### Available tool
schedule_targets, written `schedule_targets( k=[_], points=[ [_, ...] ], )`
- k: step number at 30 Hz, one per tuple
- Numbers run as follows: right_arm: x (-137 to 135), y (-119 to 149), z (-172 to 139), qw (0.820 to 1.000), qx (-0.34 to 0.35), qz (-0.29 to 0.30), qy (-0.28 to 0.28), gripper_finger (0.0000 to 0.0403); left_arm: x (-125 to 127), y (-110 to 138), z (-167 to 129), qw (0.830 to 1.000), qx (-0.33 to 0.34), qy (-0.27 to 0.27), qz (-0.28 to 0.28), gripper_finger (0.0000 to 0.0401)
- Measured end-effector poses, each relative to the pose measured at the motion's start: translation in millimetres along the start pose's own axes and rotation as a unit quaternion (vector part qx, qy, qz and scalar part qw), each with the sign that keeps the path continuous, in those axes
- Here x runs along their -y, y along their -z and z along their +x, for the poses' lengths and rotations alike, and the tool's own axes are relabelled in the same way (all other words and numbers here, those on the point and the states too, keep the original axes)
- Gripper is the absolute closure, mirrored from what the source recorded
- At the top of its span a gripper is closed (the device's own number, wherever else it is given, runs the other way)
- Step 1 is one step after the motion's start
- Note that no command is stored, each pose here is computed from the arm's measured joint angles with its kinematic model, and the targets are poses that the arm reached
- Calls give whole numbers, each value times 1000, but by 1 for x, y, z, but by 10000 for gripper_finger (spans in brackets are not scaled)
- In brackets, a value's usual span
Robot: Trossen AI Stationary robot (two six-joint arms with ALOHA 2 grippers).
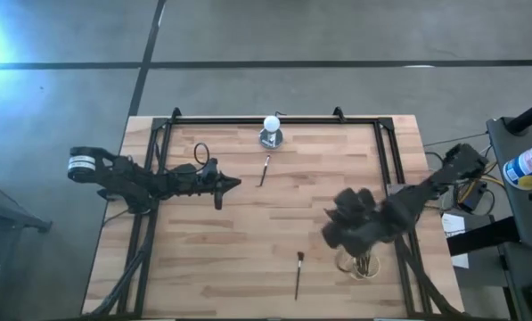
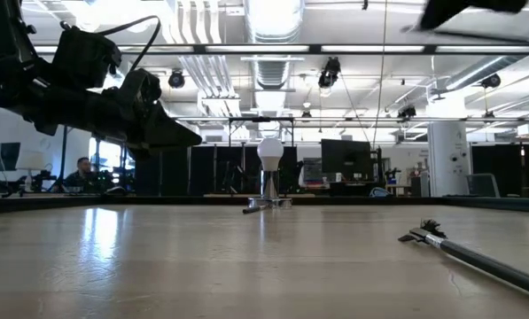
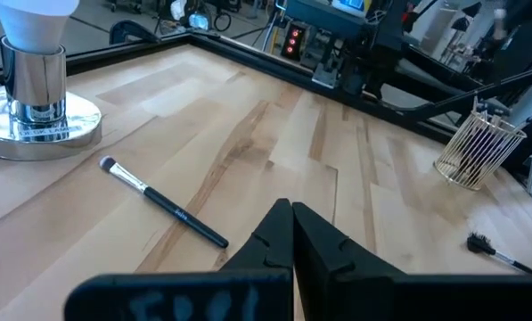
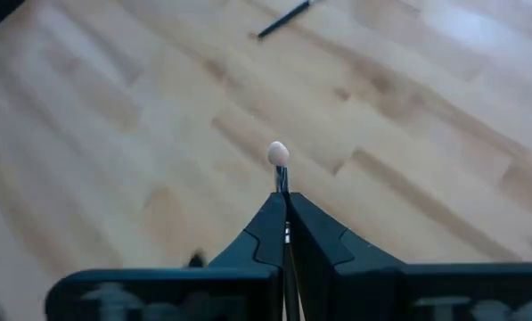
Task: Pick & Place Makeup Supplies
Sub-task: Put the silver makeup brush into the gold makeup holder
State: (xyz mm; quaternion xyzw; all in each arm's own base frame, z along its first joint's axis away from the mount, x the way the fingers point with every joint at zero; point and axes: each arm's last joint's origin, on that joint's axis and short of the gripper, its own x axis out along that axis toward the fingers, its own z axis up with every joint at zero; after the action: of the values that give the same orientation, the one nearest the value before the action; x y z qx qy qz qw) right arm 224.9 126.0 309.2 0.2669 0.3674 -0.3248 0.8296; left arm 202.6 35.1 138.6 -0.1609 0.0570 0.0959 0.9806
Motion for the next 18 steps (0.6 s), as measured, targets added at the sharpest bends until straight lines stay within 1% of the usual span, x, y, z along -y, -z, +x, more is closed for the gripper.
schedule_targets(
  k=[6,8,11,14,18],
  points=[
    [9,33,-40,998,-22,-13,-49,394,0,0,0,1000,0,0,-1,401],
    [11,45,-48,998,-15,-22,-56,394,0,0,0,1000,1,0,-1,401],
    [13,63,-57,997,8,-37,-62,394,0,-1,1,1000,3,1,-1,401],
    [13,81,-62,995,46,-46,-73,394,0,-2,1,1000,4,1,-1,401],
    [11,108,-55,990,91,-73,-74,394,1,-2,2,1000,4,1,-1,401]
  ],
)
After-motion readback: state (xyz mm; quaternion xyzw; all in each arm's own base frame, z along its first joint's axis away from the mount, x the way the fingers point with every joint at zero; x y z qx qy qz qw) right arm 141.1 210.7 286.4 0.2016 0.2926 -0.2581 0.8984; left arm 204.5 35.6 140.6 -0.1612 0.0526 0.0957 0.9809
